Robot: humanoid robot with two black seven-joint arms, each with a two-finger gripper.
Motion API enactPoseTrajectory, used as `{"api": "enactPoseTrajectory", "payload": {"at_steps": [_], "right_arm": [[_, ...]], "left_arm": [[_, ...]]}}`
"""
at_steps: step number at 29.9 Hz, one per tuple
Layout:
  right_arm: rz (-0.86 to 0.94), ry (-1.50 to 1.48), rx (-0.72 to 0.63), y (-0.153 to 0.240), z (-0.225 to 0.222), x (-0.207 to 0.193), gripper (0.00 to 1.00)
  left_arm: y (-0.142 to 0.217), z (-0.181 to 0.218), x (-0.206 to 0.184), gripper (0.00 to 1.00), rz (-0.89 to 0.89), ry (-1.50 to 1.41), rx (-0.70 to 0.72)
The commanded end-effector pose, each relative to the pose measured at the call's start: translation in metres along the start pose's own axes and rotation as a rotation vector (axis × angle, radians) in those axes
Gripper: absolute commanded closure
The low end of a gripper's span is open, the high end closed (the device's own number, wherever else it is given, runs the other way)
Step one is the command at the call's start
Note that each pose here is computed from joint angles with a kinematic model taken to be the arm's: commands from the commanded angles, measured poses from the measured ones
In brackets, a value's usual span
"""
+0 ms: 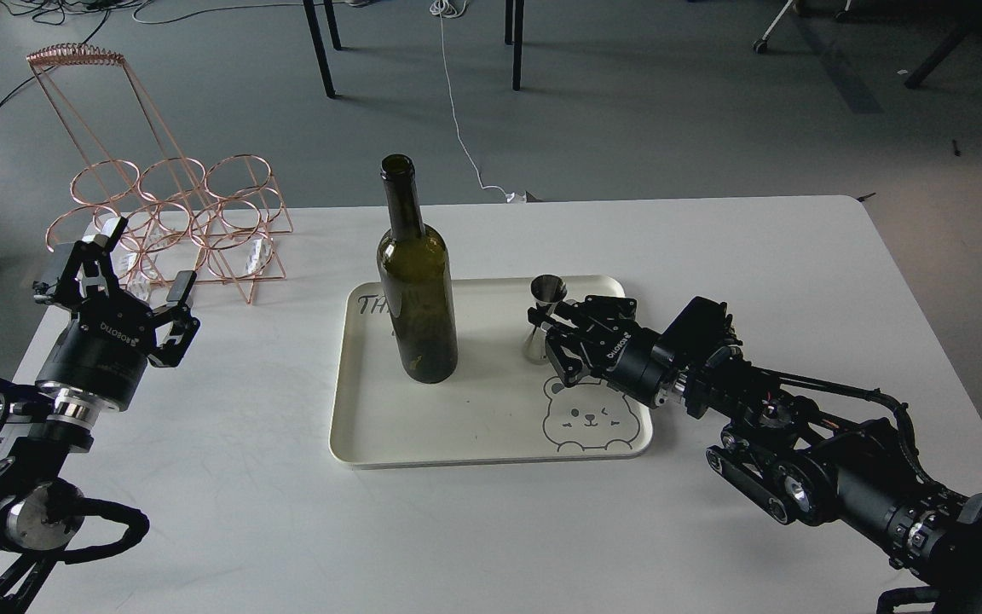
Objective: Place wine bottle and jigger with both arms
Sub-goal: 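Grasp the metal jigger with the right gripper and lift it, then carry the jigger off the tray toward the table edge beside the right arm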
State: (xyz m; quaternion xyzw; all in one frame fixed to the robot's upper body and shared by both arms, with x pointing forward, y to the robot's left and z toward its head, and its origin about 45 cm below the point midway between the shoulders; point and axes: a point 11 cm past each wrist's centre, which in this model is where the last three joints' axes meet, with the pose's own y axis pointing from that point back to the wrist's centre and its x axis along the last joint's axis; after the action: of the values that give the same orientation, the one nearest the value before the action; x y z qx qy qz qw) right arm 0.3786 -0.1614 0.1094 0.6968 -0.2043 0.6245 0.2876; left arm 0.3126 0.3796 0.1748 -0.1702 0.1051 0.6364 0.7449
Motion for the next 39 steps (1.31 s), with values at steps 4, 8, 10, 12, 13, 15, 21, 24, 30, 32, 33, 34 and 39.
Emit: {"api": "enactPoseTrajectory", "payload": {"at_steps": [4,8,10,12,13,15,21,24,30,32,33,34,39], "right_arm": [[0.094,0.019,-0.087,0.016,0.039,0.037,0.79],[0.120,0.036,-0.187,0.050,0.078,0.051,0.79],[0.131,0.009,-0.252,0.073,0.094,0.050,0.79],[0.142,-0.013,-0.309,0.097,0.108,0.050,0.79],[0.144,-0.021,-0.336,0.111,0.115,0.049,0.79],[0.129,-0.044,-0.388,0.139,0.122,0.039,0.79],[0.050,-0.145,-0.502,0.200,0.121,-0.008,0.79],[0.024,-0.168,-0.517,0.211,0.115,-0.022,0.79],[0.028,-0.181,-0.510,0.206,0.111,-0.025,0.79],[0.030,-0.182,-0.506,0.203,0.110,-0.024,0.78],[0.033,-0.187,-0.504,0.201,0.109,-0.025,0.78],[0.036,-0.192,-0.500,0.197,0.107,-0.026,0.78],[0.032,-0.196,-0.512,0.196,0.109,-0.030,0.78]], "left_arm": [[0.000,0.001,0.000,0.01,-0.001,-0.002,-0.001],[0.000,0.001,0.000,0.01,-0.001,-0.002,-0.001],[-0.001,0.001,-0.001,0.01,-0.002,0.000,-0.002],[-0.001,0.000,-0.001,0.01,-0.003,0.001,-0.001],[-0.001,0.000,-0.002,0.01,-0.004,0.001,-0.002],[-0.001,0.000,-0.002,0.01,-0.004,0.001,-0.002],[-0.002,0.000,-0.003,0.01,-0.007,0.002,-0.001],[-0.003,-0.004,-0.006,0.01,-0.010,0.011,0.000],[-0.008,-0.003,-0.009,0.01,-0.022,0.014,-0.004],[-0.008,-0.003,-0.009,0.01,-0.022,0.014,-0.004],[-0.008,-0.003,-0.009,0.01,-0.022,0.014,-0.004],[-0.008,-0.003,-0.009,0.01,-0.022,0.014,-0.004],[-0.008,-0.003,-0.009,0.01,-0.022,0.014,-0.004]]}}
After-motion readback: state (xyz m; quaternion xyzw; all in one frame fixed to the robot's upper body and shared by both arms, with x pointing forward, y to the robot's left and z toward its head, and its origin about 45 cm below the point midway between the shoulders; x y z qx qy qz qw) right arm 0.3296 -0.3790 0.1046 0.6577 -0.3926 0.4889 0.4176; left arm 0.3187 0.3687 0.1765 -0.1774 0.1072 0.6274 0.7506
